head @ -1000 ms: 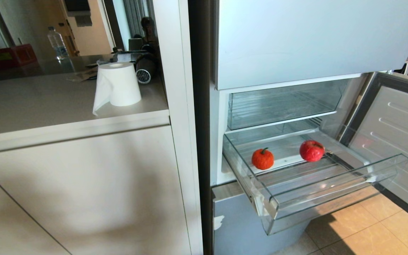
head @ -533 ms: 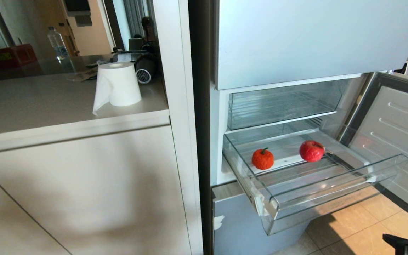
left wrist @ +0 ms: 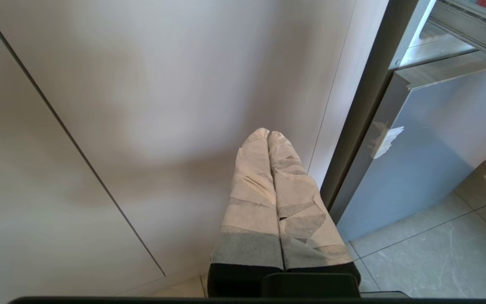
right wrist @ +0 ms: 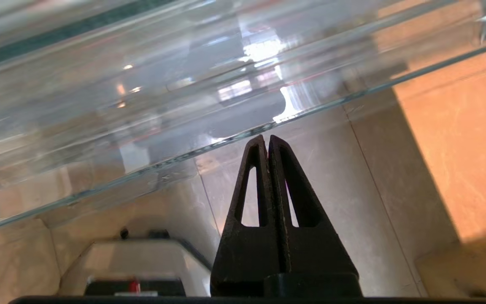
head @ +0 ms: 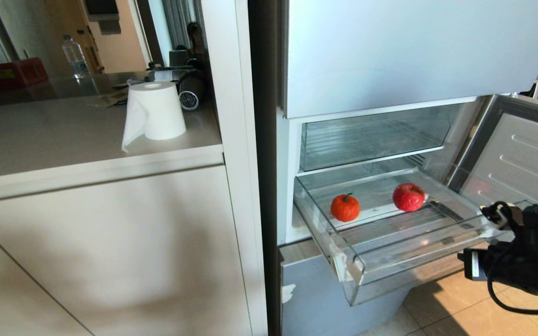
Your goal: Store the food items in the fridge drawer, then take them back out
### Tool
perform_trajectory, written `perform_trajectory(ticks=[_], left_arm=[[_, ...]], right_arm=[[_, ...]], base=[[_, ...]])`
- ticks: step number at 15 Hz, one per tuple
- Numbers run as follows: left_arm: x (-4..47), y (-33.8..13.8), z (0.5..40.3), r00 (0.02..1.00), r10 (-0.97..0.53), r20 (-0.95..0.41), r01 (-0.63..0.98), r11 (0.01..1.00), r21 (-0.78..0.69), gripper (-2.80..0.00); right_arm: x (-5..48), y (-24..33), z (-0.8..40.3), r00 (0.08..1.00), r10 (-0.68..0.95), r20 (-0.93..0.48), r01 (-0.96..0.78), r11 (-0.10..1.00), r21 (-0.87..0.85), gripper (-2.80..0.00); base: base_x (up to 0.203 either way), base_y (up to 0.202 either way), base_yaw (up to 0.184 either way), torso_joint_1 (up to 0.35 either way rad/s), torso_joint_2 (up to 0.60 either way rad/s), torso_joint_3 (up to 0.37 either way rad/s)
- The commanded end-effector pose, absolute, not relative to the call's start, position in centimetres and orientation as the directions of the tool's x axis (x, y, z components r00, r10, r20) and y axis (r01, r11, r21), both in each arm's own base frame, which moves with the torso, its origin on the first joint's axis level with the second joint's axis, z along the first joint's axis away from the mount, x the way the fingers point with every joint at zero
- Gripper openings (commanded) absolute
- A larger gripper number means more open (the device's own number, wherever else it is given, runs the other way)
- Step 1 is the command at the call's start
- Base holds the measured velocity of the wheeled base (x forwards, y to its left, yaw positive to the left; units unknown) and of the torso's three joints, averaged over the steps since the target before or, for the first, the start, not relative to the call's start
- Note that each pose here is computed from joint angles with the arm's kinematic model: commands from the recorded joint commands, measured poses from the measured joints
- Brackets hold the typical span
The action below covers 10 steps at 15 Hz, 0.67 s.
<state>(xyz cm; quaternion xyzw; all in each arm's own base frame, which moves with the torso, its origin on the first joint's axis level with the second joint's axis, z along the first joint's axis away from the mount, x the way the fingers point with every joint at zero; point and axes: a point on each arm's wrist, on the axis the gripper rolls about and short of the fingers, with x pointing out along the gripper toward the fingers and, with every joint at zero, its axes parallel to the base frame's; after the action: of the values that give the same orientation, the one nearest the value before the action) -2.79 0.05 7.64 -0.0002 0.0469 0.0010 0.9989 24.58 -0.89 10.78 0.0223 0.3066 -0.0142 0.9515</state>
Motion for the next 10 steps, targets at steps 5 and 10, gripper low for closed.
perform_trajectory(ticks=[5,10], left_arm=[[-2.8,0.0,7.6,0.996,0.002,-0.095,-0.002,1.0,-0.001,-2.8],[-2.8,0.0,7.6,0.995,0.003,-0.095,-0.003,1.0,-0.001,-2.8]], right_arm=[[32.0,1.7,9.4,0.818,0.058,-0.573,-0.023,0.997,0.068,-2.8],[37.5,4.7,8.6,0.893,0.129,-0.431,-0.034,0.975,0.22,-2.8]], base=[[0.0,0.0,0.0,0.0,0.0,0.0],[0.0,0.0,0.0,0.0,0.0,0.0]])
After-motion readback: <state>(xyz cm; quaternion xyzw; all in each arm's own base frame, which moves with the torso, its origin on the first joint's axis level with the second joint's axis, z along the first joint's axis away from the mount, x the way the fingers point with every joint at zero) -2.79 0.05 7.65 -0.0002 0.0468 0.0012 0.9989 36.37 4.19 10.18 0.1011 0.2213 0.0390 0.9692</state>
